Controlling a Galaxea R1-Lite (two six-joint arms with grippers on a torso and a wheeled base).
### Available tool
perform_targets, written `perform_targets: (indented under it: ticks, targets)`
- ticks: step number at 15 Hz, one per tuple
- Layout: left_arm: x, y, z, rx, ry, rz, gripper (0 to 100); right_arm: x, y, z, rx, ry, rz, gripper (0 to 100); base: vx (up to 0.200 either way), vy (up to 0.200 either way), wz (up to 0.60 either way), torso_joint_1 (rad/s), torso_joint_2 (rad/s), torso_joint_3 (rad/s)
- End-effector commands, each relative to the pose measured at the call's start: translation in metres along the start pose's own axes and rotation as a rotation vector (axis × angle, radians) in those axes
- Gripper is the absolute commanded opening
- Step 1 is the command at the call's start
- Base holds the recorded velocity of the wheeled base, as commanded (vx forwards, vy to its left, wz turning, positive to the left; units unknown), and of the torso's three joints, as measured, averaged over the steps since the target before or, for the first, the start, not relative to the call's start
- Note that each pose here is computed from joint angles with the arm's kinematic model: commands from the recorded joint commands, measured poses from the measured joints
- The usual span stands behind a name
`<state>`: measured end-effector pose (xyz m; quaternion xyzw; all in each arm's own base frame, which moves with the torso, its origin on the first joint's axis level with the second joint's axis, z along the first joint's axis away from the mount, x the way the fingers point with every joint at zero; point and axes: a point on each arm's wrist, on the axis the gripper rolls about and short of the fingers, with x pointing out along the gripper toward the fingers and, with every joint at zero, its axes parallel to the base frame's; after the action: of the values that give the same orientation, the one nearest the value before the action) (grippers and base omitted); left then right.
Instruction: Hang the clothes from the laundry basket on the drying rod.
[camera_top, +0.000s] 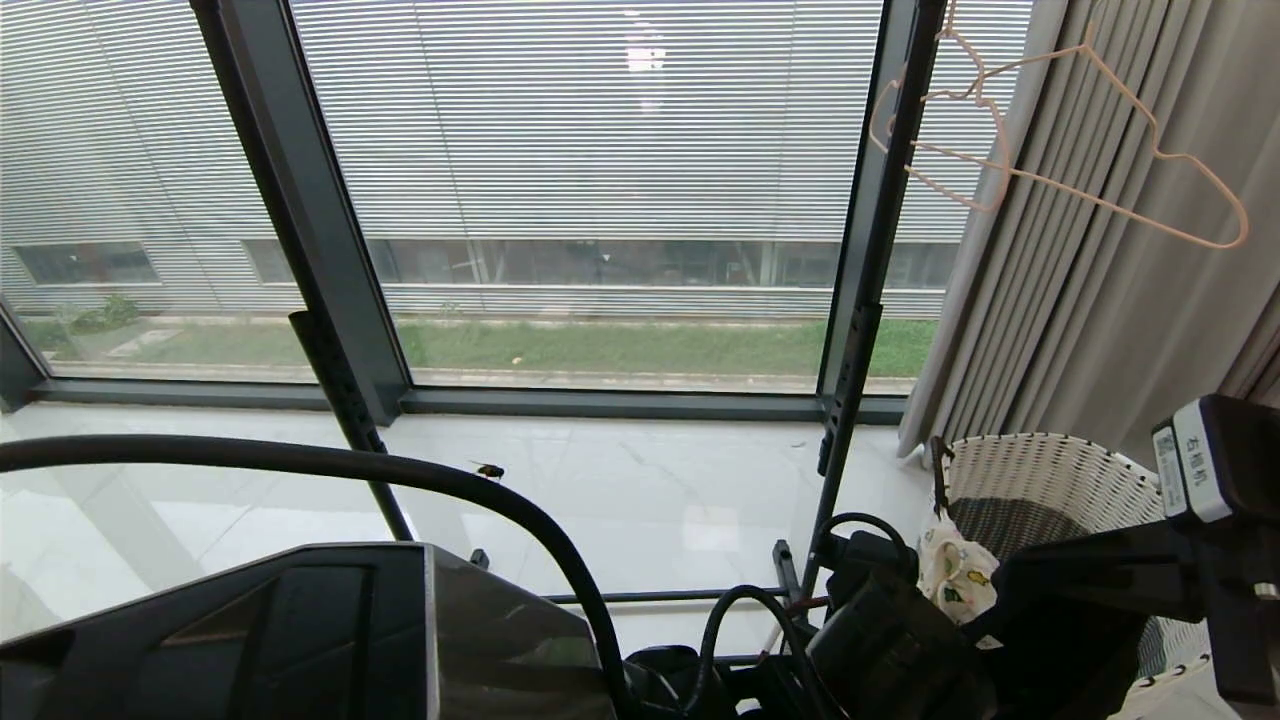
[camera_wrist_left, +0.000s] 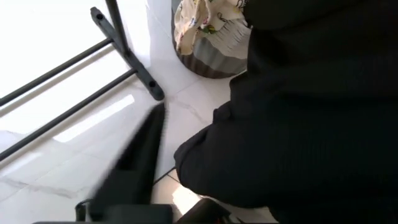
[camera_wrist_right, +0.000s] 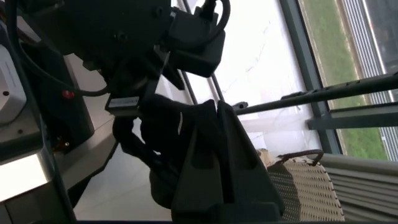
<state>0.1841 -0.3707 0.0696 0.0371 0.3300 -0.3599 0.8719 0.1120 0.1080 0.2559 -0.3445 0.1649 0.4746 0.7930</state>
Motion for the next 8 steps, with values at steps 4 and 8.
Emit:
perform_targets:
  ticks: [4,8]
  targets:
    - [-0.002,0.013,-0.017,0.015,-0.006,0.198,0,0.015,0.002,-0.016,0.163,0.061,0.007,0,0.000,0.000,0.00,0.000,0.00,0.000]
    - [-0.031,0.026,-0.028,0.006,-0.058,0.253,0,0.033,0.000,-0.018,0.297,0.057,-0.008,0,0.000,0.000,0.00,0.000,0.00,0.000]
